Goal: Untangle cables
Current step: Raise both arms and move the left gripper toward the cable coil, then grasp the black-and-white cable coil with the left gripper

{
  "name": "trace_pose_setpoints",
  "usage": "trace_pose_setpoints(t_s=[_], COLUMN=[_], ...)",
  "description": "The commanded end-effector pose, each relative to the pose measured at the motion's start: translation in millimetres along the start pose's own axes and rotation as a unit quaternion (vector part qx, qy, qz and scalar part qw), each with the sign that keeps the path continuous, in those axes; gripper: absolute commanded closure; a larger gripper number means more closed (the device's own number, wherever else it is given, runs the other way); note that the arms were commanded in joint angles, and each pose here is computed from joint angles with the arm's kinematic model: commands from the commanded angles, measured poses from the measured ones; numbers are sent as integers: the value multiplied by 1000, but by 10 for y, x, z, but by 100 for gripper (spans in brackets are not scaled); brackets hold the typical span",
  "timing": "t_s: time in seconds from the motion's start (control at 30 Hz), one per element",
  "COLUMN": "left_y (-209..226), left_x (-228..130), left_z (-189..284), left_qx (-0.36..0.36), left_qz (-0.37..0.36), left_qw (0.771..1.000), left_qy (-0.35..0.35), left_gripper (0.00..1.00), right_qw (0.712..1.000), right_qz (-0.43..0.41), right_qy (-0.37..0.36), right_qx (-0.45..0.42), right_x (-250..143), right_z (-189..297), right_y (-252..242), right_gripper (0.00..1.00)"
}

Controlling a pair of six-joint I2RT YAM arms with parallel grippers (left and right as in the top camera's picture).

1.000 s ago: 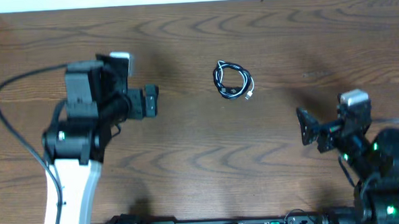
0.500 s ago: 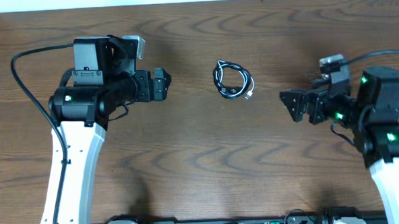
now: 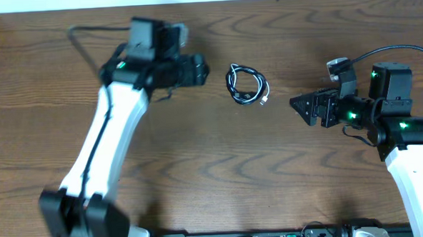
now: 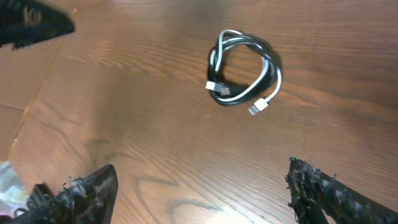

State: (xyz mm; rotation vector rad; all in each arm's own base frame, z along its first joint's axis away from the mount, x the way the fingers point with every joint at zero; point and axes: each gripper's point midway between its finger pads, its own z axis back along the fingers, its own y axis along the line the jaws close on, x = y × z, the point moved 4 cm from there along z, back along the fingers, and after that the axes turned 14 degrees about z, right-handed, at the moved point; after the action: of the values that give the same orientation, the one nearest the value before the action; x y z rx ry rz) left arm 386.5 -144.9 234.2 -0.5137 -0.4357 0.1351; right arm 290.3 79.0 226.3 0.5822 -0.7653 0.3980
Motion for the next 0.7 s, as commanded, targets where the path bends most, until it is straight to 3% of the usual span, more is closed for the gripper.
trace_pose_setpoints(t_s=[0.0,0.27,0.67], left_y=[-188,-248,-128], left_x=[208,215,-155], left_z=[-237,-1133,-1911], left_qx=[5,25,72], left_qz=[13,17,4], left_qw=[1000,999,995], left_qy=[-7,33,72], left_gripper=[21,34,34], right_qw=[1000,999,998], right_qz=[-8,-13,-30], right_qy=[-2,7,30], right_qx=[-29,-41,-37], right_x=[54,17,-87], right_z=[23,25,25], right_y=[-53,-80,-62], right_gripper=[18,22,20])
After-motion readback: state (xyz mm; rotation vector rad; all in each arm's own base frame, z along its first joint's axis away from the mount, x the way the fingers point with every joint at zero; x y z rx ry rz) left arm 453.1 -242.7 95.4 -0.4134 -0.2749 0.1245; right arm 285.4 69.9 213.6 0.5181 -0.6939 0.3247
